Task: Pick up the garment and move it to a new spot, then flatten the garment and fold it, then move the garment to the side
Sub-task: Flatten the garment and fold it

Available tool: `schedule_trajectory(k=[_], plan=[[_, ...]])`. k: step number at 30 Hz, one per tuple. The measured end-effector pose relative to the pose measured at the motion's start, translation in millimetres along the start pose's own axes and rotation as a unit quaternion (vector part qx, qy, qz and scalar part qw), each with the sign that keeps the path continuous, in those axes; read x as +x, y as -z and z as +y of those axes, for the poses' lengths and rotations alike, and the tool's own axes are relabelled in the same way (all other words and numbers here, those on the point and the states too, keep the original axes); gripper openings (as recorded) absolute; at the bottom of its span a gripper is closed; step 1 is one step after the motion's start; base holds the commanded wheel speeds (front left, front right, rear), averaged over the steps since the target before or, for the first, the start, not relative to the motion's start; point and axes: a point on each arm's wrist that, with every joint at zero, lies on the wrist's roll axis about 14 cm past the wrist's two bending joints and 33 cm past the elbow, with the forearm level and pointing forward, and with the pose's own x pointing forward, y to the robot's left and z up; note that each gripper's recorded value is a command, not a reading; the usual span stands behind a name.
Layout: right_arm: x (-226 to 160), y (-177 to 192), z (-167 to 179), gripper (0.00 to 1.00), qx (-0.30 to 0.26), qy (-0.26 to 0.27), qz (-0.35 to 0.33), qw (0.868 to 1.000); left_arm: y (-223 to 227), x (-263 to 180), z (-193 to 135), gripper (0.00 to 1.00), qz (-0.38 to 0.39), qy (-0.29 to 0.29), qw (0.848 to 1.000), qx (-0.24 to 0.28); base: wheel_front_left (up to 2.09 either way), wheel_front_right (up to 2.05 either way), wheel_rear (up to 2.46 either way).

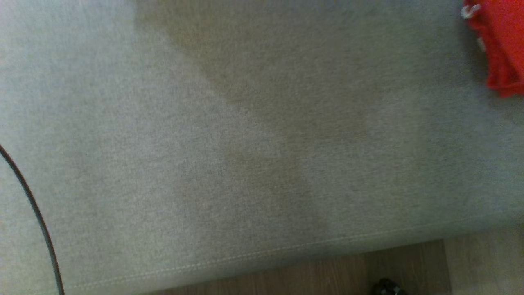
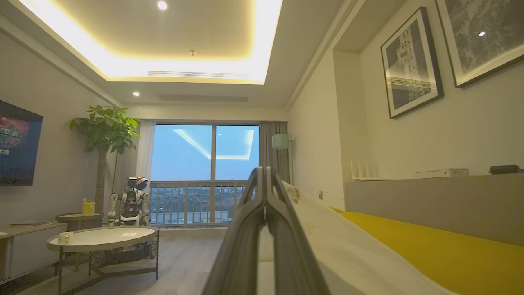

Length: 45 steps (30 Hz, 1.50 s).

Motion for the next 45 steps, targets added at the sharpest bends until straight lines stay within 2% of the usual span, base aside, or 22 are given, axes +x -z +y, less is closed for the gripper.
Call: schedule_trajectory(k=[2, 6, 11, 15, 19, 26, 30, 33, 38, 45], plan=[[2, 9, 0, 0.0, -0.003, 0.002, 0.003, 1.0, 9, -1, -2, 0.0, 0.003, 0.006, 1.0, -0.003, 0.0, 0.0, 0.0], [1, 61, 14, 0.0, 0.001, -0.004, 0.045, 0.999, 37, -17, -7, 0.0, 0.012, 0.03, 0.999, -0.012, 0.0, 0.0, 0.0], [-15, 113, 43, 0.0, 0.023, -0.021, 0.095, 0.995, 89, -76, 1, 0.0, 0.068, 0.022, 0.996, -0.047, 0.0, 0.0, 0.0], [-57, 154, 59, 0.0, 0.033, -0.036, 0.163, 0.985, 117, -137, -8, 0.0, 0.125, 0.013, 0.988, -0.094, 0.0, 0.0, 0.0], [-109, 180, 57, 0.0, 0.045, -0.032, 0.228, 0.972, 116, -192, -16, 0.0, 0.157, 0.006, 0.978, -0.134, 0.0, 0.0, 0.0], [-171, 179, 43, 0.0, 0.072, -0.009, 0.272, 0.959, 104, -300, -11, 0.0, 0.231, -0.038, 0.954, -0.185, 0.0, 0.0, 0.0], [-203, 165, 37, 0.0, 0.051, -0.019, 0.269, 0.962, 93, -355, -12, 0.0, 0.271, -0.079, 0.935, -0.214, 0.0, 0.0, 0.0], [-234, 162, 27, 0.0, 0.049, -0.008, 0.276, 0.96, 84, -388, -19, 0.0, 0.292, -0.108, 0.92, -0.237, 0.0, 0.0, 0.0], [-289, 160, 11, 0.0, 0.051, 0.015, 0.293, 0.955, 65, -422, -28, 0.0, 0.308, -0.138, 0.907, -0.252, 0.0, 0.0, 0.0], [-329, 139, -4, 0.0, 0.056, 0.046, 0.291, 0.954, 39, -442, -36, 0.0, 0.31, -0.158, 0.901, -0.26, 0.0, 0.0, 0.0]])
